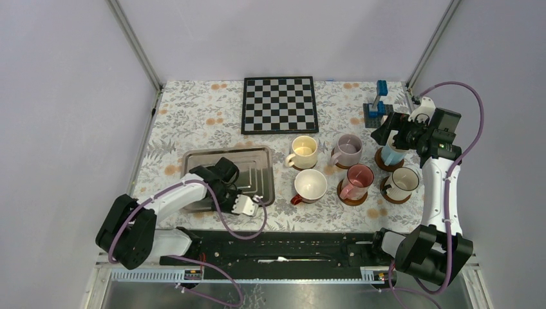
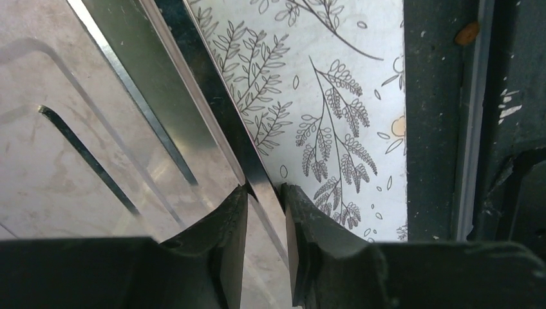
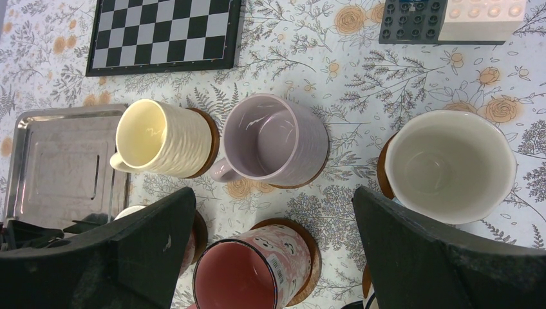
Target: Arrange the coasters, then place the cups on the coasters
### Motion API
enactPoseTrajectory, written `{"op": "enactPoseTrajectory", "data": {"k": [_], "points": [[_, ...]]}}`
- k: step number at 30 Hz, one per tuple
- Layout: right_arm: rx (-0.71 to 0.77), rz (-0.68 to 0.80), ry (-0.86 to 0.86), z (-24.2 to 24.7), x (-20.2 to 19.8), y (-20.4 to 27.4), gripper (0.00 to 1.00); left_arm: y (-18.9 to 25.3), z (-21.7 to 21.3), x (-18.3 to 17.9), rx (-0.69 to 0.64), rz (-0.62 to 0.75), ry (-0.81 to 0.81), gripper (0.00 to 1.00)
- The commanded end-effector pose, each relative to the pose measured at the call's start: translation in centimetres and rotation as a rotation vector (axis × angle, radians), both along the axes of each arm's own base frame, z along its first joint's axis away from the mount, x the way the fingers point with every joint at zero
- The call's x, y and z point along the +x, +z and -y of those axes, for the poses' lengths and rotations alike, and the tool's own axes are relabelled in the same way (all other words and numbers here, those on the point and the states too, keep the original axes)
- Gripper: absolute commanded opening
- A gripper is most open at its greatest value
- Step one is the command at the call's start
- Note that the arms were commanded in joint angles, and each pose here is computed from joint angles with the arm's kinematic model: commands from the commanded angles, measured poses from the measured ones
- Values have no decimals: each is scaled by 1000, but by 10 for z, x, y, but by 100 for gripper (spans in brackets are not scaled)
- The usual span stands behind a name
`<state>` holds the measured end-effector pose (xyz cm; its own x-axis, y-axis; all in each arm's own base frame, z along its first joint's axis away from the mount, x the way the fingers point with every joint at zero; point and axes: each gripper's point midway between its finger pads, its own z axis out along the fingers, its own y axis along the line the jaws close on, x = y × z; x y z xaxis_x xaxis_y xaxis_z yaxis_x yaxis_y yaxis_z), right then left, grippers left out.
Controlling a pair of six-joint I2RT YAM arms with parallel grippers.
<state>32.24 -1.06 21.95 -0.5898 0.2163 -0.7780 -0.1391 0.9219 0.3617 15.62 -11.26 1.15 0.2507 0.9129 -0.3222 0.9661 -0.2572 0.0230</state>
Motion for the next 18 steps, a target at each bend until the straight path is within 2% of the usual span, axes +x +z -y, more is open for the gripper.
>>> {"op": "enactPoseTrajectory", "data": {"k": [1, 7, 9, 14, 17, 18], "points": [[-28, 60, 17, -1, 3, 21, 100, -21, -37, -19, 165, -51, -76, 25], [-27, 59, 20, -1, 4, 23, 100, -15, -25, 4, 151, -59, -44, 27], [-37, 63, 23, -1, 3, 25, 100, -14, -22, 3, 146, -81, -27, 33], [-43, 62, 48, -3, 0, 29, 100, 13, -14, 22, 129, -46, 93, 66], [-29, 48, 72, -5, 4, 34, 100, 65, 10, 43, -19, -68, 210, 98], [-26, 42, 82, -6, 6, 36, 100, 84, 20, 52, -72, -63, 249, 99]]}}
